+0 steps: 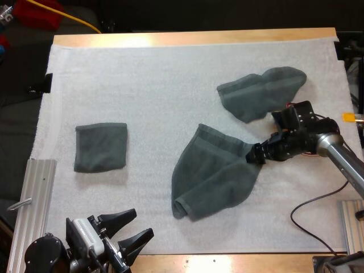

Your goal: Pick towel from pile, fold and stack

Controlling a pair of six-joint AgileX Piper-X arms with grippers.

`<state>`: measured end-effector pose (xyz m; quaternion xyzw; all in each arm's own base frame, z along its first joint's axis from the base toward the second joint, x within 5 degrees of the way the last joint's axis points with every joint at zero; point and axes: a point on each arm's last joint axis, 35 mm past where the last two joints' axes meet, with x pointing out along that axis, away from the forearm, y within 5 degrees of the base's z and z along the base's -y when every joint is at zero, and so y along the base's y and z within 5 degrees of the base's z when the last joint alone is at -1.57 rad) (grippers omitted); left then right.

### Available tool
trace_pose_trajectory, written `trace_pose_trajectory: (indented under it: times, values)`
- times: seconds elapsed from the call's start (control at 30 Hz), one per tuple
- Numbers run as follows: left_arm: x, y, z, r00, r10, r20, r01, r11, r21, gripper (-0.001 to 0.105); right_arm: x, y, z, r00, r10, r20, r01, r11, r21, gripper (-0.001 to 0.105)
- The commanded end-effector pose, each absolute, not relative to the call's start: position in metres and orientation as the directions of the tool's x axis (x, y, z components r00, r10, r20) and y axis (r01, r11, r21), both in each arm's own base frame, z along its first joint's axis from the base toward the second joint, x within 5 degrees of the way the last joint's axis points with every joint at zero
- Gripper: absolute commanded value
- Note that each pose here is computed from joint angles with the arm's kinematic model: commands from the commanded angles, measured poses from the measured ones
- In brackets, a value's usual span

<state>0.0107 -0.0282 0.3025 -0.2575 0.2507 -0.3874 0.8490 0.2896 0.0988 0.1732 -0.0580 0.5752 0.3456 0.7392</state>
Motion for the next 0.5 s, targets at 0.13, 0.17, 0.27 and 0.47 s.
trace_pose_trajectory:
  times: [0.13, 0.17, 0.27, 0.47]
  values:
    - [0.013, -0.028, 0.303, 0.563, -0.795, -0.226, 0.526, 0.555, -0.644, 0.064, 0.294, 0.1, 0.167, 0.103, 0.465, -0.879, -0.613, 0.726, 0.312, 0.07]
    - [0.013, -0.028, 0.303, 0.563, -0.795, -0.226, 0.526, 0.555, -0.644, 0.064, 0.294, 0.1, 0.167, 0.102, 0.464, -0.88, -0.618, 0.723, 0.31, 0.07]
    - [0.013, -0.028, 0.303, 0.563, -0.795, -0.226, 0.526, 0.555, -0.644, 0.064, 0.294, 0.1, 0.164, 0.091, 0.461, -0.883, -0.625, 0.716, 0.31, 0.07]
    - [0.013, -0.028, 0.303, 0.563, -0.795, -0.226, 0.526, 0.555, -0.644, 0.064, 0.291, 0.099, 0.162, 0.054, 0.457, -0.888, -0.625, 0.708, 0.327, 0.055]
